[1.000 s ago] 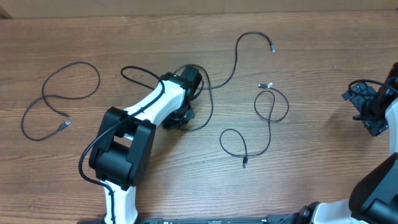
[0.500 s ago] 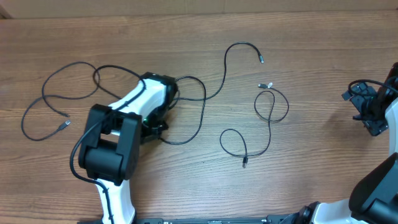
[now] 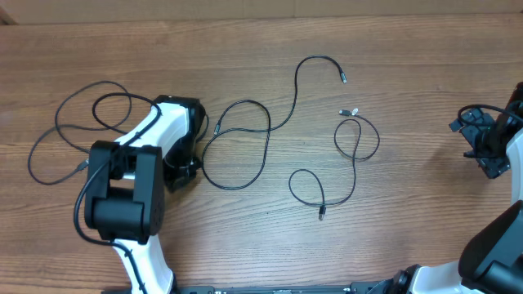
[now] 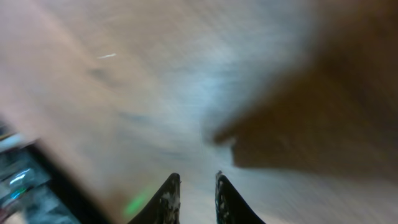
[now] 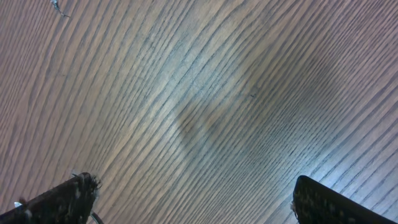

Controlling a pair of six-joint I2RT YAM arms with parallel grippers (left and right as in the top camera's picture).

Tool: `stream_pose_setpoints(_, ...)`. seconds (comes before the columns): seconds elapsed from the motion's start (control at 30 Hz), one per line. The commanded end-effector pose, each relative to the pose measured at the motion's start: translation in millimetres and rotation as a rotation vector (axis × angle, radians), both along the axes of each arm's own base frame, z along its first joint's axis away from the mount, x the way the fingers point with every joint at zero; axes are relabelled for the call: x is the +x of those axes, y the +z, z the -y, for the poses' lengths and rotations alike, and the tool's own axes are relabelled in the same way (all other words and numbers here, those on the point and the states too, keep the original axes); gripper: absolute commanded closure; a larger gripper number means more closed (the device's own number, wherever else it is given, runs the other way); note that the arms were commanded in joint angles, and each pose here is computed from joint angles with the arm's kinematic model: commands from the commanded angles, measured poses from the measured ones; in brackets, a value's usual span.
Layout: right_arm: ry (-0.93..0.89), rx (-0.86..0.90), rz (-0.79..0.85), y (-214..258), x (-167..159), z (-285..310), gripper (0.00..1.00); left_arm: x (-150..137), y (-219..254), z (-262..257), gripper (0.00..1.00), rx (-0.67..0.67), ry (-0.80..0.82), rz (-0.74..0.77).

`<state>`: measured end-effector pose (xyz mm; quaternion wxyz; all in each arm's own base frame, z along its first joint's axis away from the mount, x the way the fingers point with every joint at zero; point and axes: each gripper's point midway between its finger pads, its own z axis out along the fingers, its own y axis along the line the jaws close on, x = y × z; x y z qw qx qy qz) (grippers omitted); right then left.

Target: Untangle cables

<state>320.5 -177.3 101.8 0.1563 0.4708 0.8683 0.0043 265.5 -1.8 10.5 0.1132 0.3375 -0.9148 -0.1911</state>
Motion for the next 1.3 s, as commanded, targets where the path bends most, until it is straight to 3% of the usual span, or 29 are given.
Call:
stream_pose_setpoints(0.0, -0.004, -0.009, 0.003, 2, -1, 2, 0.0, 14, 5, 43, 0.79, -0.295, -0.132, 0.059)
stream_pose_setpoints(0.1, -0.004, -0.01, 0.003, 2, -1, 2, 0.0, 22, 4, 70, 0.75, -0.454, -0.163, 0.095)
stream_pose_setpoints(0.33, -0.004, -0.01, 0.003, 2, -1, 2, 0.0, 23, 4, 70, 0.69, -0.456, -0.16, 0.099)
stream_pose_setpoints(0.7, -0.004, -0.01, 0.003, 2, -1, 2, 0.0, 37, -1, 71, 0.69, -0.449, -0.167, 0.157)
stream_pose_setpoints(0.97, -0.004, -0.01, 0.003, 2, -1, 2, 0.0, 18, -23, 50, 0.69, -0.326, -0.107, 0.128)
stream_pose_setpoints(1.27, -0.004, -0.01, 0.003, 2, -1, 2, 0.0, -34, -33, -1, 0.7, -0.073, 0.05, 0.003)
